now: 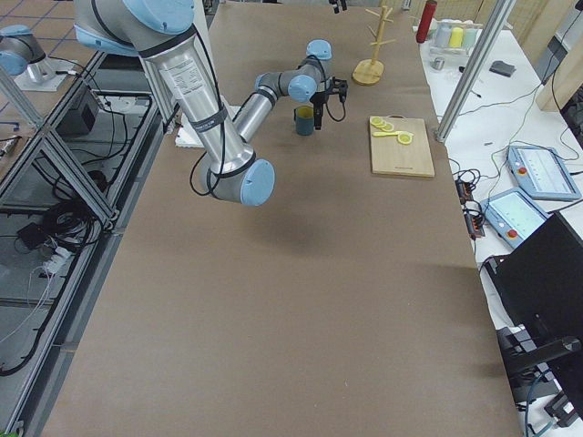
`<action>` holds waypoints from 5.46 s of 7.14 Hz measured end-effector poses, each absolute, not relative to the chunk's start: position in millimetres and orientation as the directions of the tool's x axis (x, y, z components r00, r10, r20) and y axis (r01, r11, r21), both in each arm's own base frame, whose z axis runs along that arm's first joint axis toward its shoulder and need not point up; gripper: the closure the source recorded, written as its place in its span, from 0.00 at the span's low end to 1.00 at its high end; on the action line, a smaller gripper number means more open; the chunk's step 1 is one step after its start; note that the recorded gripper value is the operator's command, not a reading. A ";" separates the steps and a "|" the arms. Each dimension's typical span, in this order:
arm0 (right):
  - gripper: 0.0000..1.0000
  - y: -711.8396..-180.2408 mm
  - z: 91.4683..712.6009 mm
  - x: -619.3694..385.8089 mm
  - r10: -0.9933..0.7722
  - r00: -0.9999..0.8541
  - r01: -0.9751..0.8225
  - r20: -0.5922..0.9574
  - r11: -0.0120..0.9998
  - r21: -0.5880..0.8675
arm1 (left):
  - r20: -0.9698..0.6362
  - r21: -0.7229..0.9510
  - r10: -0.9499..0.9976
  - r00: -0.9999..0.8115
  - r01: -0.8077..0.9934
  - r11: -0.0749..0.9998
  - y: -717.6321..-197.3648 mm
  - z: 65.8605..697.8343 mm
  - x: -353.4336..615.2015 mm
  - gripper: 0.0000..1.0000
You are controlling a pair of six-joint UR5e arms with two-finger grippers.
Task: Hang cup on storage rack
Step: 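Release the mug and raise the right gripper away while the left arm approaches, then move the left gripper to the mug handle and close on it, then lift the mug with the left gripper and carry it to the wooden rack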
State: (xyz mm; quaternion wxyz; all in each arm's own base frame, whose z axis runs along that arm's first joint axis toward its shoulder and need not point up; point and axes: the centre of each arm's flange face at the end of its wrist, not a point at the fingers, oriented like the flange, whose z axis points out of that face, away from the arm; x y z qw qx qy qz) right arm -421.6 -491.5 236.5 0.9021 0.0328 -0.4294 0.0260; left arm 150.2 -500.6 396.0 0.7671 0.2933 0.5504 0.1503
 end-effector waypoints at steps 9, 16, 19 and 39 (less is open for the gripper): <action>0.00 -648.2 423.6 -240.0 -0.103 0.709 0.036 0.698 0.993 0.110 | -0.729 0.682 0.560 0.393 0.488 0.545 -300.1 315.1 420.5 0.03; 0.00 -660.4 452.5 -241.8 -0.112 0.682 0.038 0.723 0.992 0.119 | -0.659 0.746 0.595 0.460 0.502 0.438 -240.6 340.8 549.8 0.03; 0.00 -659.9 452.9 -241.7 -0.113 0.680 0.037 0.724 0.992 0.119 | -0.618 0.778 0.626 0.475 0.487 0.398 -241.4 319.3 563.2 0.09; 0.00 -659.0 458.6 -240.4 -0.126 0.694 0.027 0.709 0.989 0.149 | -0.961 0.180 0.275 -0.022 0.707 0.684 -494.3 304.4 388.3 1.00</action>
